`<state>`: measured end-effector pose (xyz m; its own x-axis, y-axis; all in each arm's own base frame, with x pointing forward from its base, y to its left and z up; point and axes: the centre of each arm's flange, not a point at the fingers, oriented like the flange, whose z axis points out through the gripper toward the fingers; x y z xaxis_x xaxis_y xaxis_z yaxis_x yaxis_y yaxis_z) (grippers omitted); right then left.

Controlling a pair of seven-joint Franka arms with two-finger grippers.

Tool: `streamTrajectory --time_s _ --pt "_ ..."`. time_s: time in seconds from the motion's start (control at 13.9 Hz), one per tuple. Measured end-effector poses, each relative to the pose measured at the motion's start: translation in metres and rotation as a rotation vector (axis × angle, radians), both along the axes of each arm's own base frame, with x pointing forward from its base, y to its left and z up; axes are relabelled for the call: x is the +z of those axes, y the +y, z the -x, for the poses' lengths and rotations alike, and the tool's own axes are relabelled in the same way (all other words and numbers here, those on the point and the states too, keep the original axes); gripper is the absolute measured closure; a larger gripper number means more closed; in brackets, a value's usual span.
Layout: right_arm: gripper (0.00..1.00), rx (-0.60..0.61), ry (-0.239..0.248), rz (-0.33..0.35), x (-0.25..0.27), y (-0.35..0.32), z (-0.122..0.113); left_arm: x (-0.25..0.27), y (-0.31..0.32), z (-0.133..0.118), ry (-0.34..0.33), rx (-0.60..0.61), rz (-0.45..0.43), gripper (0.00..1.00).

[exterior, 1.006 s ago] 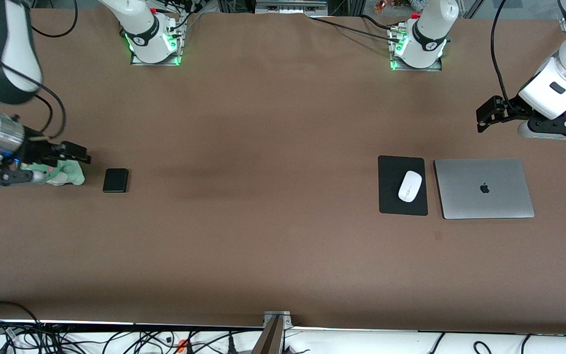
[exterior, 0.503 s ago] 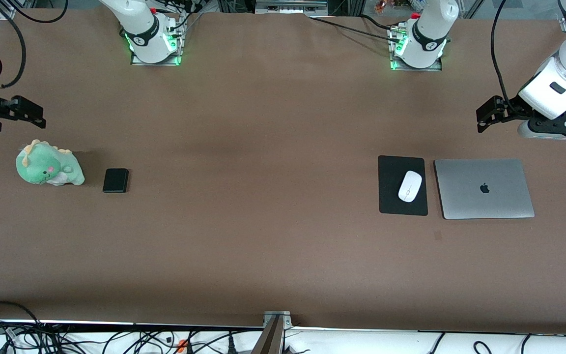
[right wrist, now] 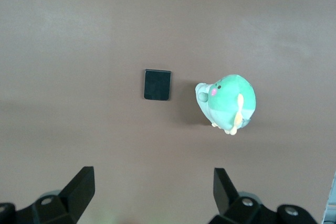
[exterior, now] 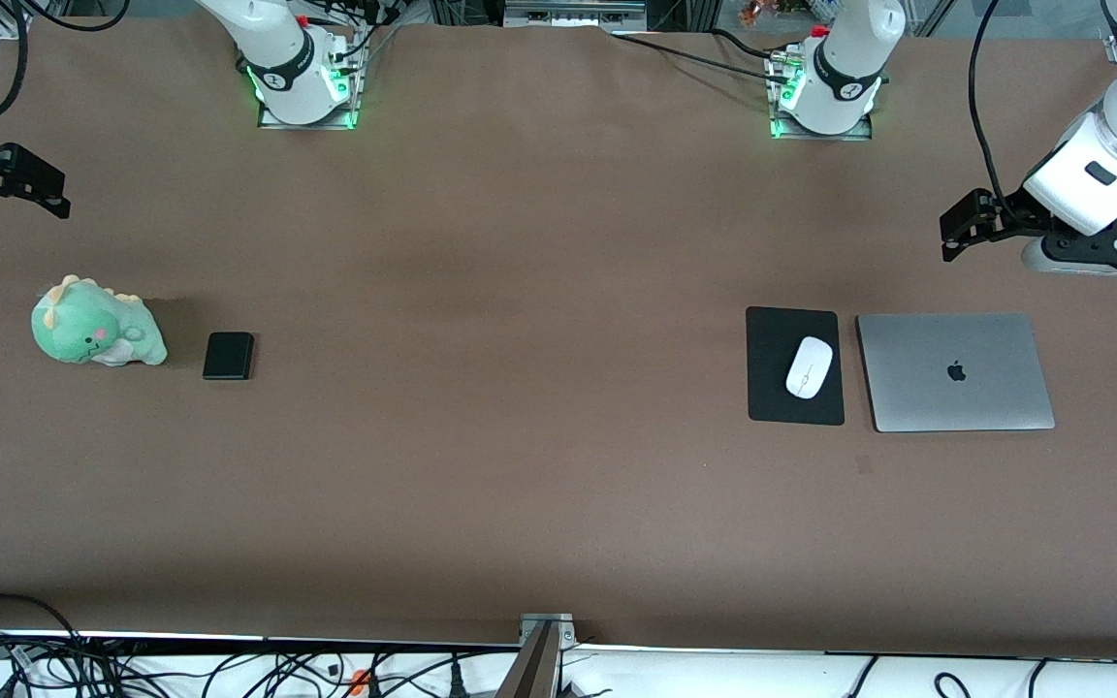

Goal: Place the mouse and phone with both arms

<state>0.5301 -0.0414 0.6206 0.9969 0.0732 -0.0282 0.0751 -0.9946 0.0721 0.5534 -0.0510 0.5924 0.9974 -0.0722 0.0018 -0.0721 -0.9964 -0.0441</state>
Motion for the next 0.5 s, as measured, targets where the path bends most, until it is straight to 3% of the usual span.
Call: streamTrajectory --time_s 0.5 --pt "0.00 -0.019 -0.009 -0.028 0.0059 -0.0065 0.0005 0.0000 0.0001 0.0000 0.000 0.000 0.000 0.00"
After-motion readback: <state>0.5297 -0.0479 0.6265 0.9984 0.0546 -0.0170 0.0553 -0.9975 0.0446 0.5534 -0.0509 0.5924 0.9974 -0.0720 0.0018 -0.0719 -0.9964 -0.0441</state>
